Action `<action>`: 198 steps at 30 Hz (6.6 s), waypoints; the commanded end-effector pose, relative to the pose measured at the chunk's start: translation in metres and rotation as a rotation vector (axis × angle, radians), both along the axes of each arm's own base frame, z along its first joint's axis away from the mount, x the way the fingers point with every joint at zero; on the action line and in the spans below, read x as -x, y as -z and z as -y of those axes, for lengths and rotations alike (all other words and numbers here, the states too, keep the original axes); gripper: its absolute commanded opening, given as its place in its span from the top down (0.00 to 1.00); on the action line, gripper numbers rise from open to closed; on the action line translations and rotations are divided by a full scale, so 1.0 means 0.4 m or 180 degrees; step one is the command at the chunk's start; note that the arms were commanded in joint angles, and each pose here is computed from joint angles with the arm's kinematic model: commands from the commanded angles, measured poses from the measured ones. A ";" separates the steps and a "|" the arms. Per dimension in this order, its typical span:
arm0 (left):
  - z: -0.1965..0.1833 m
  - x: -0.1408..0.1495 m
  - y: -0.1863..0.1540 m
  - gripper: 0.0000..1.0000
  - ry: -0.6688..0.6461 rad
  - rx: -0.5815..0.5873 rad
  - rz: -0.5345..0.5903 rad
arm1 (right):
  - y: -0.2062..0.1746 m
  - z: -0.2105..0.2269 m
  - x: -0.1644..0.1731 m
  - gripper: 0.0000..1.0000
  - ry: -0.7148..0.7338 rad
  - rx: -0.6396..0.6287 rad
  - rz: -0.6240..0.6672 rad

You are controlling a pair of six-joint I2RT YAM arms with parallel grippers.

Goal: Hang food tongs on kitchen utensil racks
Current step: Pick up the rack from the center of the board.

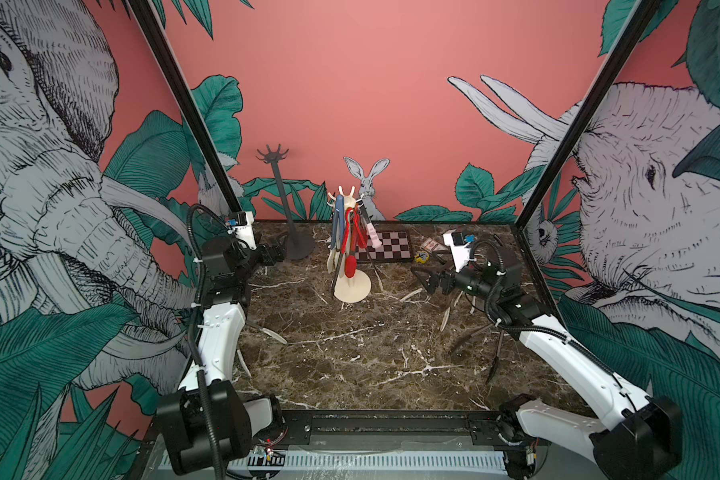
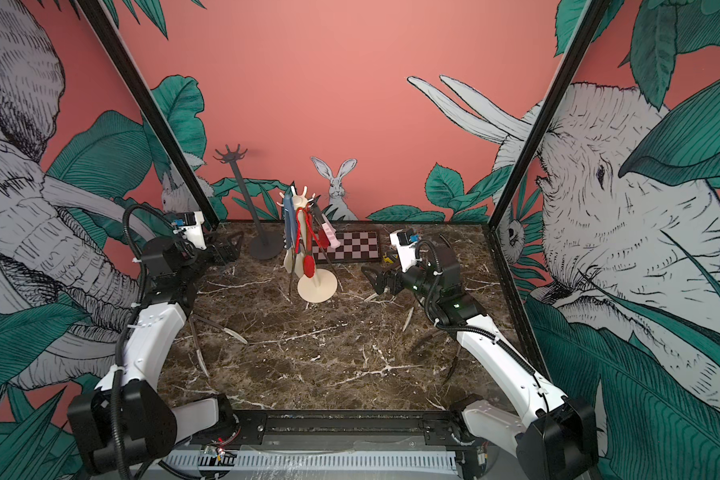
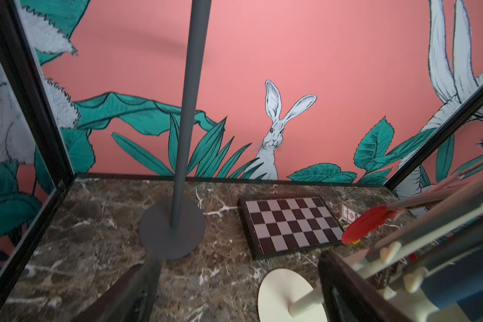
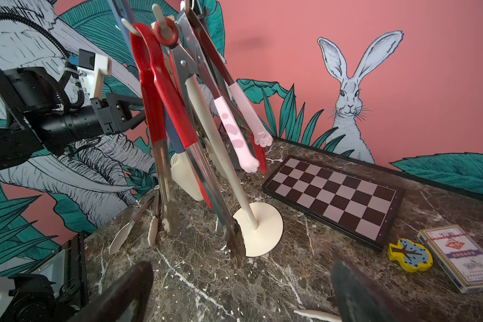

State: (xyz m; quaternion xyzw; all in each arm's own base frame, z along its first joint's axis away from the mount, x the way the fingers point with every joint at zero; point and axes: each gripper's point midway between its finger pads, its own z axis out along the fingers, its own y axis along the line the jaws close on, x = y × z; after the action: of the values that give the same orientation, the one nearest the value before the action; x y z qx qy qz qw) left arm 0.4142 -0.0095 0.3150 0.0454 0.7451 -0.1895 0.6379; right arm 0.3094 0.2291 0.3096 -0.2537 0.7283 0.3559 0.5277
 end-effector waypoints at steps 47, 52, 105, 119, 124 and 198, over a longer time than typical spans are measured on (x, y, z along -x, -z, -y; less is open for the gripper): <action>-0.007 -0.487 -0.015 0.71 -0.0023 -0.0438 0.1634 | 0.068 -0.034 -0.024 0.01 -0.0140 0.0018 -0.0373; -0.005 -0.488 -0.019 0.81 0.0020 -0.0431 0.1625 | 0.069 -0.029 -0.017 0.01 -0.0126 0.0015 -0.0376; 0.077 0.300 -0.342 1.00 -0.0088 -0.0408 0.2009 | -0.012 0.019 0.002 0.01 0.0155 -0.0001 0.0002; 0.128 0.453 -0.298 1.00 0.0246 -0.0049 0.1870 | -0.042 0.013 -0.024 0.01 0.0218 -0.0097 -0.0033; 0.140 0.483 -0.290 1.00 0.0350 0.0139 0.1888 | -0.035 0.012 -0.022 0.01 0.0212 -0.0122 -0.0094; 0.600 0.487 -0.372 1.00 0.1858 0.0753 0.2136 | -0.057 -0.305 0.122 0.59 -0.0879 -0.0452 0.0250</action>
State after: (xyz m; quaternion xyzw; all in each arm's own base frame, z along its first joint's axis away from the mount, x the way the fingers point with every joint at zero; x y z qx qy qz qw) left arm 0.2480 -0.2642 0.3914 0.2605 0.5300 -0.3976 0.7022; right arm 0.2610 0.3508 0.3194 -0.3260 0.6564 0.4636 0.4979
